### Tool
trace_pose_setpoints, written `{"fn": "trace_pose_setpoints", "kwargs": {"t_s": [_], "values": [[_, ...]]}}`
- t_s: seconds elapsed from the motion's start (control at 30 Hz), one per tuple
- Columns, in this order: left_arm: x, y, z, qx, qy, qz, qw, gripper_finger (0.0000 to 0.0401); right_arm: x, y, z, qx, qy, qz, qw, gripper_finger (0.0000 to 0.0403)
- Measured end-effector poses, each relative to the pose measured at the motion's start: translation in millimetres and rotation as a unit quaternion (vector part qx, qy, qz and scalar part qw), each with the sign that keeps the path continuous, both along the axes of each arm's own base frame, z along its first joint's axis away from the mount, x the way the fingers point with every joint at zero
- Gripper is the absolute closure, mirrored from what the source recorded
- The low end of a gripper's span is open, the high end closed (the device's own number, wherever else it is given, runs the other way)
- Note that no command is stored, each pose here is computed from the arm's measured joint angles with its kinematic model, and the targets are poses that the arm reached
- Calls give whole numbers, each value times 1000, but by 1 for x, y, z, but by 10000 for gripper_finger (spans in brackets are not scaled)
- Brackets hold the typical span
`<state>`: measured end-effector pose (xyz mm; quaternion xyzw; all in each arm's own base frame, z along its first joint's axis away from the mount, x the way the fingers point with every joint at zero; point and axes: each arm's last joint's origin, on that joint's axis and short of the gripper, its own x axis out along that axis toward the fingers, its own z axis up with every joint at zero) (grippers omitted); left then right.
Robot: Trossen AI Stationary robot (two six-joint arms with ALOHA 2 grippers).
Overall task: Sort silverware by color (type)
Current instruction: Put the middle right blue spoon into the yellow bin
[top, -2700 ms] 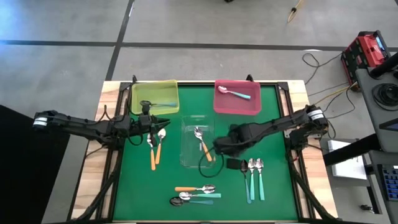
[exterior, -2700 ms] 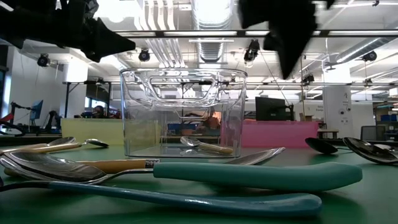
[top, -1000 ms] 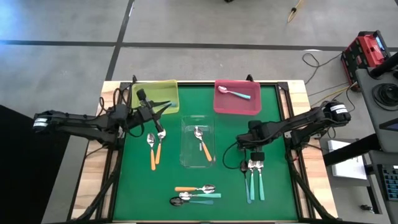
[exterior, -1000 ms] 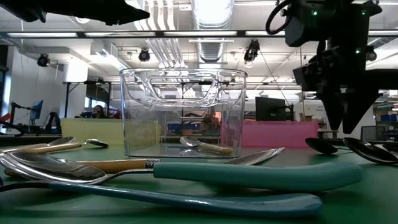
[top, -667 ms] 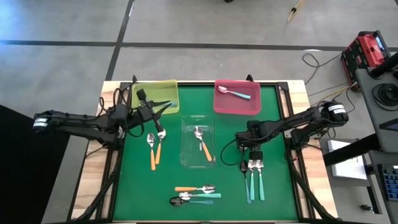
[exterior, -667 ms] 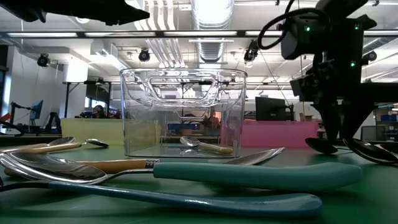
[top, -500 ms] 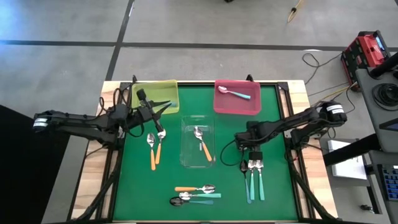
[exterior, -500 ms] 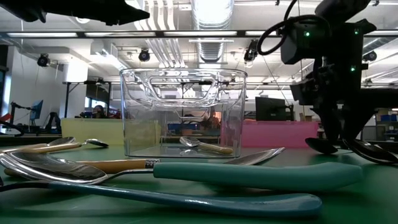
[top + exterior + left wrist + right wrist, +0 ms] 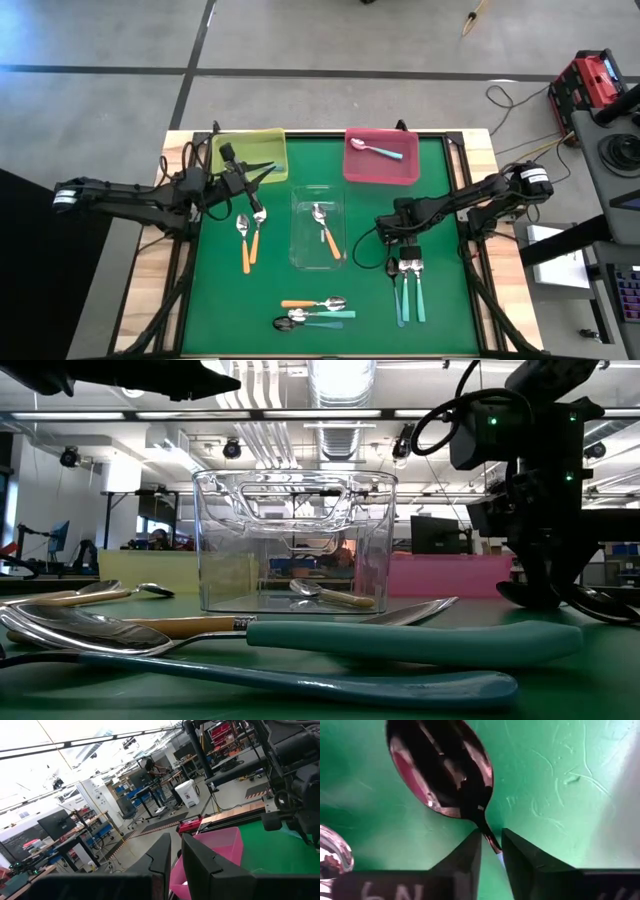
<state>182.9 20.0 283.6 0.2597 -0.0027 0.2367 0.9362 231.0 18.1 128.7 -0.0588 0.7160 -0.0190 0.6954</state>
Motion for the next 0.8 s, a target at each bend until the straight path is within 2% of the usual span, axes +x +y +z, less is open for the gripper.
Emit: {"fn": "trace_pose_setpoints", "kwargs": {"t_s": [0.13,0.4,0.53,0.8], "values": [[0,0,0,0,0,0,1000,372,0,0,0,2,-1,0,1000,386],[0,0,0,0,-1,0,1000,372,-1,0,7,-1,-16,-8,1000,391],[0,0,0,0,-1,0,1000,372,-4,-2,20,-22,-29,-28,999,392],[0,0,0,0,-2,0,1000,372,-9,-6,69,-59,-113,-82,989,393]]}}
